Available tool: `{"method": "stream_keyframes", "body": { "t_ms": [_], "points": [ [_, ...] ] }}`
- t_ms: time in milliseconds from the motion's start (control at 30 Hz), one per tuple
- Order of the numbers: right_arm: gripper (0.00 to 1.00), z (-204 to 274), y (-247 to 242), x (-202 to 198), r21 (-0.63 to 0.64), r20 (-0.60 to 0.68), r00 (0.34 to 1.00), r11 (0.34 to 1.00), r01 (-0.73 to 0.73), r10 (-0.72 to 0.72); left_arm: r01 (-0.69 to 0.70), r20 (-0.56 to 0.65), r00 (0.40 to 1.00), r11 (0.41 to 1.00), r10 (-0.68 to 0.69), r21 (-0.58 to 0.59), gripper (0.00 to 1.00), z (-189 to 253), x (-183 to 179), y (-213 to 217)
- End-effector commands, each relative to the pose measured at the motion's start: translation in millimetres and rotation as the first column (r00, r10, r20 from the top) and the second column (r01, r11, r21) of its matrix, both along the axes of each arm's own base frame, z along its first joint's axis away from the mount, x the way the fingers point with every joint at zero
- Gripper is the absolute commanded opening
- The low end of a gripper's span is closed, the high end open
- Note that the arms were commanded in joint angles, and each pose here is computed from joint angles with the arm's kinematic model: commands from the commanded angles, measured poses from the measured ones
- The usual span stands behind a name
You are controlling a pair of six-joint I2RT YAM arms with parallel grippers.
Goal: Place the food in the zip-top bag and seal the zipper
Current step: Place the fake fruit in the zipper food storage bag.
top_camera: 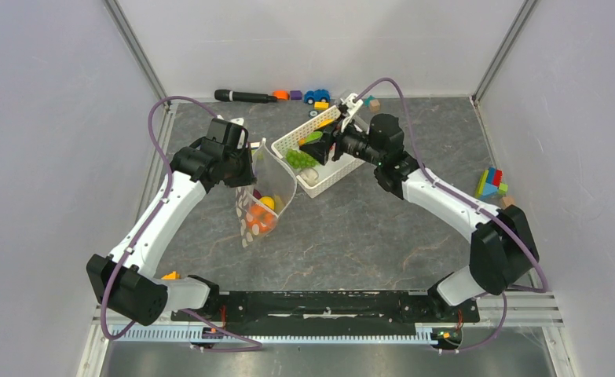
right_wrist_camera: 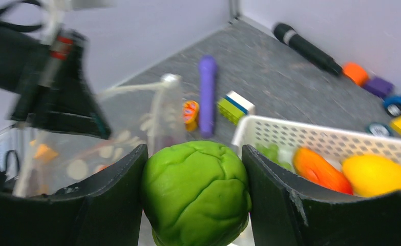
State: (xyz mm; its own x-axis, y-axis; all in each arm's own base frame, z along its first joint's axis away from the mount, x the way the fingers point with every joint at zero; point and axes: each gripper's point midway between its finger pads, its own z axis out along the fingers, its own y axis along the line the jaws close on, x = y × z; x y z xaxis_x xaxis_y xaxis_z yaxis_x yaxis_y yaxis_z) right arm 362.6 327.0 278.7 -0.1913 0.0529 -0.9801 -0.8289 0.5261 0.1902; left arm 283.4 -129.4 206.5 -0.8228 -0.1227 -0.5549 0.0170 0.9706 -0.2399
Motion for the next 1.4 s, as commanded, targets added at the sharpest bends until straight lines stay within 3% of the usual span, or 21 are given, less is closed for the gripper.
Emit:
{"method": "stream_keyframes", "body": {
  "t_ms": [0,300,500,733,1167,1367],
  "points": [
    [0.19,57.5,31.4,-44.7,0.088,0.175,0.972,0.981,-0.173,0.155,0.038,0.04,0.998,0.999,-0.037,-0.006,0.02,7.2,3.8,-3.1],
    [0.22,57.4,87.1,-84.4,0.061,0.205,0.934,0.948,-0.312,0.294,0.054,0.047,0.998,0.998,-0.052,-0.031,0.02,11.9,0.7,-7.1],
    [0.31,38.2,101.8,-71.5,0.0,0.156,0.961,0.973,-0.23,0.227,0.053,0.062,0.997,0.998,-0.051,-0.037,0.02,16.6,-1.0,-6.5],
    [0.48,20.1,112.7,-70.7,-0.092,0.154,0.964,0.975,-0.204,0.216,0.055,0.061,0.997,0.998,-0.052,-0.042,0.02,16.9,-1.3,-7.2],
    [0.81,19.1,113.9,-72.8,-0.11,0.152,0.963,0.972,-0.205,0.221,0.055,0.069,0.996,0.997,-0.052,-0.044,0.02,19.6,-2.6,-6.8],
    [0.87,24.7,114.3,-74.7,-0.103,0.168,0.959,0.971,-0.214,0.229,0.052,0.076,0.996,0.998,-0.049,-0.043,0.02,21.0,-2.4,-6.0]
  ]
}}
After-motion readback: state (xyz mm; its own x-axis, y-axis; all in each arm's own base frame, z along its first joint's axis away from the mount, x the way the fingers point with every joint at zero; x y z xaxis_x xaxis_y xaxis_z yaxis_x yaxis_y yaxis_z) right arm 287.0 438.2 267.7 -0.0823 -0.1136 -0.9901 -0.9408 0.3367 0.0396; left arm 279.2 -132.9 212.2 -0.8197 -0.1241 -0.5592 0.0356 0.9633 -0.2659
